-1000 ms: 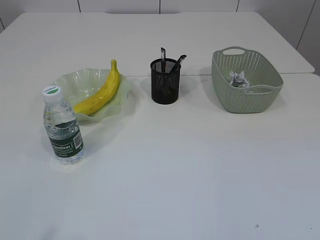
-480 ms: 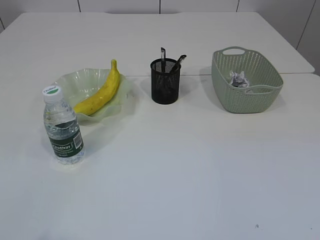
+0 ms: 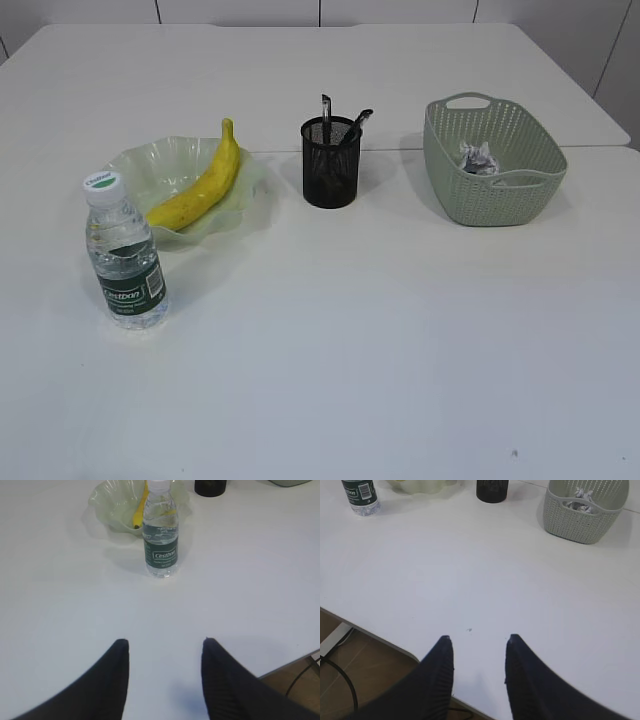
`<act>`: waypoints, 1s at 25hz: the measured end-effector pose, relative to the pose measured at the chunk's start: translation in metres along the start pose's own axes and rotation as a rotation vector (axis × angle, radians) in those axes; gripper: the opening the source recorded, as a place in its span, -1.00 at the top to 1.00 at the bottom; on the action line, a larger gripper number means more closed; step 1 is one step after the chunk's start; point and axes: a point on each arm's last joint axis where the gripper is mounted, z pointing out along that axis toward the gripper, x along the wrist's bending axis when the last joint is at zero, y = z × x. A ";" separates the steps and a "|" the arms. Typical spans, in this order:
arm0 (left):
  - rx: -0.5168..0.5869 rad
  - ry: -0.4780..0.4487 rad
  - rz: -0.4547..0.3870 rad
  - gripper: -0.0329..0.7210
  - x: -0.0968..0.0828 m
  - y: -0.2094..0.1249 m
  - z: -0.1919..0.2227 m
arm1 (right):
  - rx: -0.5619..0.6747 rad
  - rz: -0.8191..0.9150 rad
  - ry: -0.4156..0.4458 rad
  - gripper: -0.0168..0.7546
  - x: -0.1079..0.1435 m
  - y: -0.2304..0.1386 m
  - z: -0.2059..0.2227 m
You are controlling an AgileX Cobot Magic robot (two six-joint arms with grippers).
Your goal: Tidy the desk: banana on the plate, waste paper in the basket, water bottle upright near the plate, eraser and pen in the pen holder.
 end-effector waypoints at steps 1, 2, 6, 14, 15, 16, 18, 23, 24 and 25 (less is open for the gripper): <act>0.000 0.000 0.000 0.02 0.000 0.000 0.000 | 0.001 -0.002 0.000 0.26 0.000 0.000 0.000; 0.000 0.000 0.000 0.02 0.000 0.000 0.000 | 0.001 -0.002 0.000 0.26 0.000 0.000 0.000; 0.000 0.000 0.000 0.02 0.000 0.000 0.000 | 0.001 -0.002 0.000 0.26 0.000 0.000 0.000; 0.000 0.000 0.000 0.02 0.000 0.000 0.000 | 0.001 -0.003 0.000 0.26 0.000 0.000 0.000; 0.000 0.000 0.000 0.02 0.000 0.000 0.000 | 0.001 -0.003 0.000 0.26 0.000 0.000 0.000; 0.000 0.000 0.000 0.02 0.000 0.000 0.000 | 0.001 -0.003 0.000 0.26 0.000 0.000 0.000; 0.000 0.000 0.000 0.02 0.000 0.000 0.000 | 0.001 -0.003 0.000 0.26 0.000 0.000 0.000; 0.000 0.037 -0.020 0.02 0.000 0.000 0.000 | 0.004 0.011 -0.024 0.26 0.000 0.000 0.000; 0.000 0.056 -0.031 0.02 0.000 0.000 0.000 | 0.006 0.022 -0.043 0.26 0.001 0.000 0.000; 0.001 0.078 -0.043 0.02 -0.001 0.000 0.000 | 0.008 0.036 -0.067 0.26 0.001 0.000 0.000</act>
